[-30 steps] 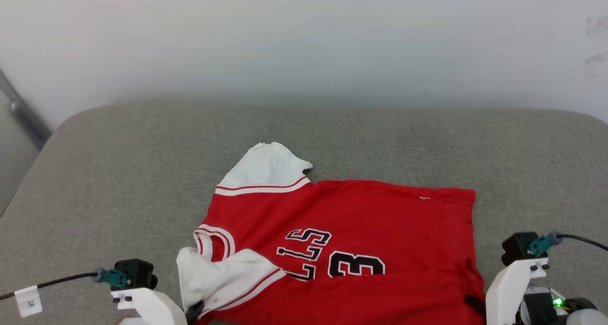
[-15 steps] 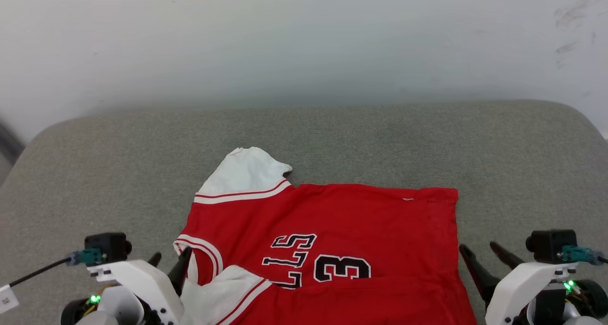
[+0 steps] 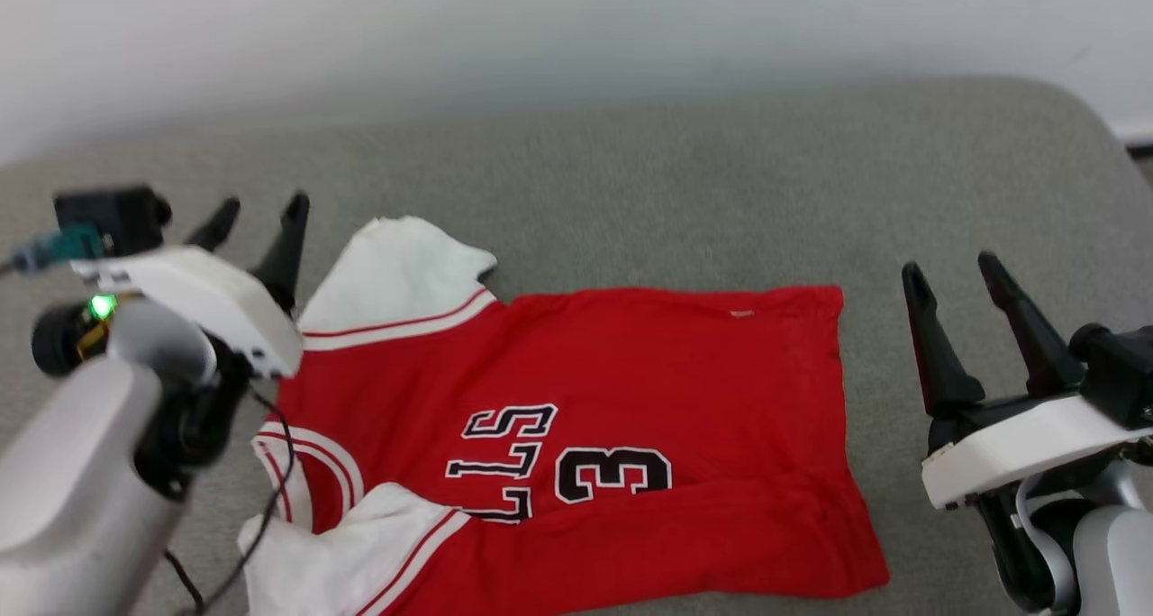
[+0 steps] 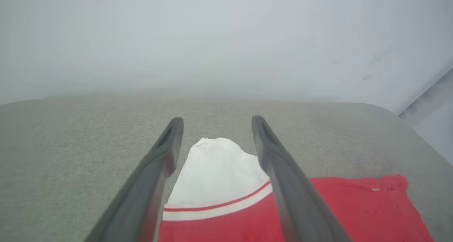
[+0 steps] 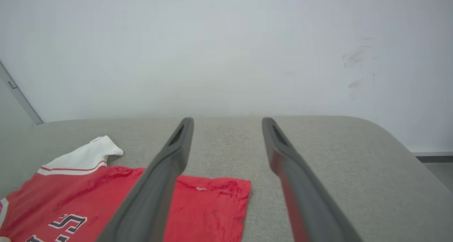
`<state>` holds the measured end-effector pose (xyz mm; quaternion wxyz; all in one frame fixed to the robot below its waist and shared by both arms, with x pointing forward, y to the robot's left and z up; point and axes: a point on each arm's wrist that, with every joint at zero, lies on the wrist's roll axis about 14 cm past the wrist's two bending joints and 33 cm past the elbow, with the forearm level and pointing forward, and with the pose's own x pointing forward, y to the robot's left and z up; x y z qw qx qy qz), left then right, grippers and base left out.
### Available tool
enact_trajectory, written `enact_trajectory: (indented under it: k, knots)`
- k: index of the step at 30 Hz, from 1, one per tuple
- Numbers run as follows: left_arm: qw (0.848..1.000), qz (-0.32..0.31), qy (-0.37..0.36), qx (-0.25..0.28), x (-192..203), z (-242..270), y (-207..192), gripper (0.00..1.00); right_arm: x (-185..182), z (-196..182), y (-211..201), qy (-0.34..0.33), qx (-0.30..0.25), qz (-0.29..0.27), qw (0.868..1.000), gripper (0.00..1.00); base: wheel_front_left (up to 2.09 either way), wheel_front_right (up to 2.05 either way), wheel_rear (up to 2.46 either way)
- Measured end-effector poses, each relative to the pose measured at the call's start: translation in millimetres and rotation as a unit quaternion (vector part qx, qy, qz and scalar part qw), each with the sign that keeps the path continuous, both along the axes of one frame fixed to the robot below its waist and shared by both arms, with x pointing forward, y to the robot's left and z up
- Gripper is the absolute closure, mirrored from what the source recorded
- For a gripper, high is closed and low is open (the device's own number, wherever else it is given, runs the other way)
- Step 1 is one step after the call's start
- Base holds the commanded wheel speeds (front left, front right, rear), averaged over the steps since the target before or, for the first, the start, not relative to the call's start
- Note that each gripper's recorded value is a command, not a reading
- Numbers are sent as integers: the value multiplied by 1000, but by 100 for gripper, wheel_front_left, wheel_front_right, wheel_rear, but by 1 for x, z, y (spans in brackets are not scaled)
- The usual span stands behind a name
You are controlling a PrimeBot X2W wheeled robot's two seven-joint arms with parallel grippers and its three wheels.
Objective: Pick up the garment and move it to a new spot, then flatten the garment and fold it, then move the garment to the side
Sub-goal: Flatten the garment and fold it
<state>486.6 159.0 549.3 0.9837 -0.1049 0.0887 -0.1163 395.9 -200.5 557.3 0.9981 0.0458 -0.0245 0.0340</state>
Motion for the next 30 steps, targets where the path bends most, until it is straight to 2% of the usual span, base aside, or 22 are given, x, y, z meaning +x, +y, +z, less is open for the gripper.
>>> enact_trajectory:
  k: [4,10,12,14,22,24,28,29,30]
  knots:
    - [999,-38,25,18,42,-7,-10,0,18,-6,0,-1,-2,-8,1000,0,0,0,0]
    - [986,-102,124,45,92,-45,-22,0,40,-38,-2,35,-4,-18,999,0,0,0,0]
    - [975,-124,172,64,99,-65,-26,0,44,-48,-3,46,-5,-21,999,0,0,0,0]
    - [956,-148,235,92,99,-90,-28,0,43,-56,-7,57,-7,-27,998,0,0,0,0]
    - [893,-185,391,126,97,-149,-29,0,41,-77,-21,83,-12,-48,995,0,0,0,0]
    - [880,-184,419,127,95,-164,-27,0,40,-83,-25,92,-11,-53,994,0,0,0,0]
    - [866,-176,455,108,95,-181,-29,0,36,-91,-30,102,-2,-62,993,0,0,0,0]
    - [863,-176,462,104,94,-184,-30,19,35,-92,-31,105,0,-64,992,0,0,0,0]
    - [861,-175,467,101,94,-186,-31,64,34,-93,-32,106,1,-66,992,0,0,0,0]
